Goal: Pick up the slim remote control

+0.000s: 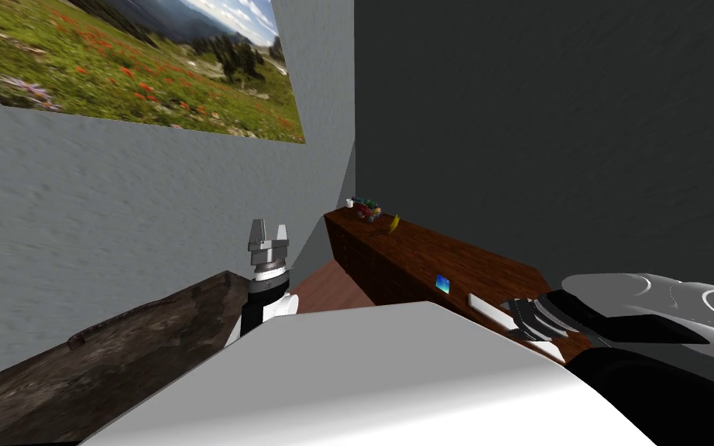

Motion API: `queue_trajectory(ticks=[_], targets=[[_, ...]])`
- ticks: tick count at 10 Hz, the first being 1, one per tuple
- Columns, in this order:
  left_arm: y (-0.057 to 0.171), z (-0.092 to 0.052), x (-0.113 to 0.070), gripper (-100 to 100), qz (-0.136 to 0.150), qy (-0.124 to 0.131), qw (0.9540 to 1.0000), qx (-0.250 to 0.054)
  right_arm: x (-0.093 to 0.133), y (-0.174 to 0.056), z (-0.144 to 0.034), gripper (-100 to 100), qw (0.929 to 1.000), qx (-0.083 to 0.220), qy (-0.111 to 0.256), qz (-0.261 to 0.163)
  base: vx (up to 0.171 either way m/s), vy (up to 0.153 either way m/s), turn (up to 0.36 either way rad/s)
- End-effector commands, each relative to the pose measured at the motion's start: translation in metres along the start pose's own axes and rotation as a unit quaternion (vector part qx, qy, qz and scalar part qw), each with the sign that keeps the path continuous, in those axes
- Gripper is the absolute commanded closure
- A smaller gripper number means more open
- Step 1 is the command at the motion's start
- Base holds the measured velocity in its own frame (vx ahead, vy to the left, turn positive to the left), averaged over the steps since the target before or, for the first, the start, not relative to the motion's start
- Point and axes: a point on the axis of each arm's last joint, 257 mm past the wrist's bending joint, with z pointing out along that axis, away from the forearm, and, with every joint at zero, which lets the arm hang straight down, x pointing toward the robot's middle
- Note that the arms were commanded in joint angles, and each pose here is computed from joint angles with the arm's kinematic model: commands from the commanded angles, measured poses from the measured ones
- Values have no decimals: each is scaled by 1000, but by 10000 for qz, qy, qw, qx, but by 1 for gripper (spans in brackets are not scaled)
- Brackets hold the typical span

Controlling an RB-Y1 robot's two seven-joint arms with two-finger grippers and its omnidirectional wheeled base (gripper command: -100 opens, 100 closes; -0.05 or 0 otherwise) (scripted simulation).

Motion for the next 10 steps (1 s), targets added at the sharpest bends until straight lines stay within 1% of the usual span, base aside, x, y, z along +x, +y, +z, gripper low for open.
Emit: queue_trajectory(ticks=[1,4,5,9,10], targets=[[0,0,0,0,0,0,10000,0,13,12,8,-100,10000,0,3,100,28,-7,146],[0,0,0,0,0,0,10000,0,13,12,9,-100,10000,-3,8,93,14,-3,8],[0,0,0,0,0,0,10000,0,13,12,9,100,10000,1,8,86,0,0,0],[0,0,0,0,0,0,10000,0,13,13,9,100,10000,-7,7,87,0,0,0],[0,0,0,0,0,0,10000,0,13,13,9,0,10000,-7,7,87,0,0,0]])
